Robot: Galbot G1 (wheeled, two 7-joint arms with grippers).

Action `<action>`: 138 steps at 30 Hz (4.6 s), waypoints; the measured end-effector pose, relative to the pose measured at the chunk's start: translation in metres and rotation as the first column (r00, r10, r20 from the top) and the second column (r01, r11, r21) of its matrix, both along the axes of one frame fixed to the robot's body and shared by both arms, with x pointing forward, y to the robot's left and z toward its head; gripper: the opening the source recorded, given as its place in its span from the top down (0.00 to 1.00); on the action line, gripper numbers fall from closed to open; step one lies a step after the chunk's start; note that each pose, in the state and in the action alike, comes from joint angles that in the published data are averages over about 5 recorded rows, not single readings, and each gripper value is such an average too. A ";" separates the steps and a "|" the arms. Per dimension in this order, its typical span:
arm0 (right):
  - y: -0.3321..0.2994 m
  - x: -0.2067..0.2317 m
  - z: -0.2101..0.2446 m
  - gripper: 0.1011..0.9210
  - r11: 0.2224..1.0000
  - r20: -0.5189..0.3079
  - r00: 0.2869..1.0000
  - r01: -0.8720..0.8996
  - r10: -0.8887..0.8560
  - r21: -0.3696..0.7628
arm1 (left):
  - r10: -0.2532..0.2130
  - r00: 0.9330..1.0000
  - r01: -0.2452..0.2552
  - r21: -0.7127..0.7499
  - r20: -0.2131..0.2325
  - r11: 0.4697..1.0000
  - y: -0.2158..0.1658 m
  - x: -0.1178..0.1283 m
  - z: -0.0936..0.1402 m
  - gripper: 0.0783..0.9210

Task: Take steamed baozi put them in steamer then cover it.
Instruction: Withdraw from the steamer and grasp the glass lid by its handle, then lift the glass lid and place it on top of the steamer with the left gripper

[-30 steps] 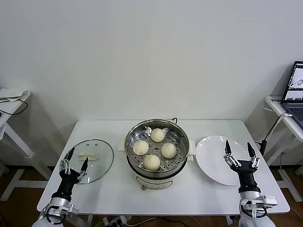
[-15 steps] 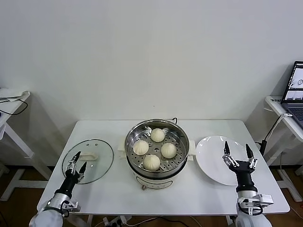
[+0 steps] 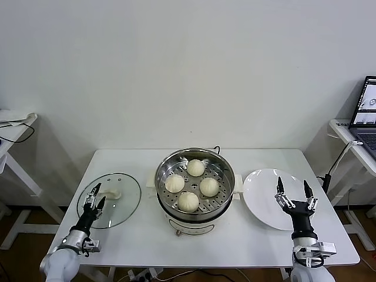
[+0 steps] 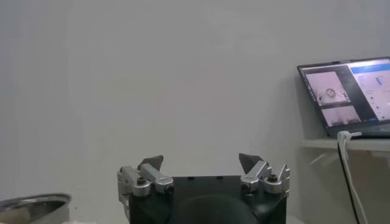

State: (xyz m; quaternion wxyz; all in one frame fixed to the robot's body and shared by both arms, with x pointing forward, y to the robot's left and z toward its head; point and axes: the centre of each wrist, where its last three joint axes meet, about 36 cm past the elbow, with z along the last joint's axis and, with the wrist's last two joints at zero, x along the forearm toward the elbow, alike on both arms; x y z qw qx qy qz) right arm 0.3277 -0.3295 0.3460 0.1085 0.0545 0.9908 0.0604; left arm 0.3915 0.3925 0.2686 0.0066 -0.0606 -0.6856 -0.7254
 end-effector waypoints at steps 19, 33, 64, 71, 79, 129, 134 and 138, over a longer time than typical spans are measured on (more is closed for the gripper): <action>-0.001 -0.002 -0.007 0.12 1.000 -0.004 1.000 -0.001 0.000 -0.018 | 0.012 1.000 -0.012 0.028 -0.003 1.000 -0.008 0.035 -0.007 0.12; -0.002 -0.004 -0.014 0.12 1.000 -0.011 1.000 -0.004 0.004 -0.031 | 0.025 1.000 -0.025 0.023 -0.004 0.999 -0.011 0.046 -0.012 0.31; 0.001 0.005 -0.013 0.12 0.999 -0.002 1.000 -0.017 0.016 -0.027 | 0.067 0.990 -0.074 0.047 0.126 0.996 -0.008 0.027 0.050 0.87; 0.000 0.007 -0.011 0.12 0.999 0.005 1.000 -0.019 0.019 -0.026 | 0.104 0.975 -0.112 0.029 0.196 0.993 -0.023 0.013 0.113 0.87; 0.000 0.008 -0.012 0.12 1.000 0.005 1.000 -0.017 0.017 -0.022 | 0.127 0.957 -0.129 -0.007 0.263 0.992 -0.071 0.006 0.188 0.87; 0.003 -0.003 -0.033 0.12 0.999 -0.031 0.999 0.043 -0.044 -0.029 | -0.033 0.994 0.040 -0.059 0.108 0.997 -0.341 0.011 0.202 0.87; 0.003 -0.004 -0.035 0.12 0.999 -0.036 0.998 0.043 -0.044 -0.034 | -0.030 0.994 0.036 -0.062 0.102 0.997 -0.352 0.012 0.198 0.87; 0.003 -0.004 -0.036 0.12 0.998 -0.038 0.998 0.043 -0.044 -0.037 | -0.026 0.995 0.033 -0.067 0.099 0.997 -0.359 0.012 0.195 0.87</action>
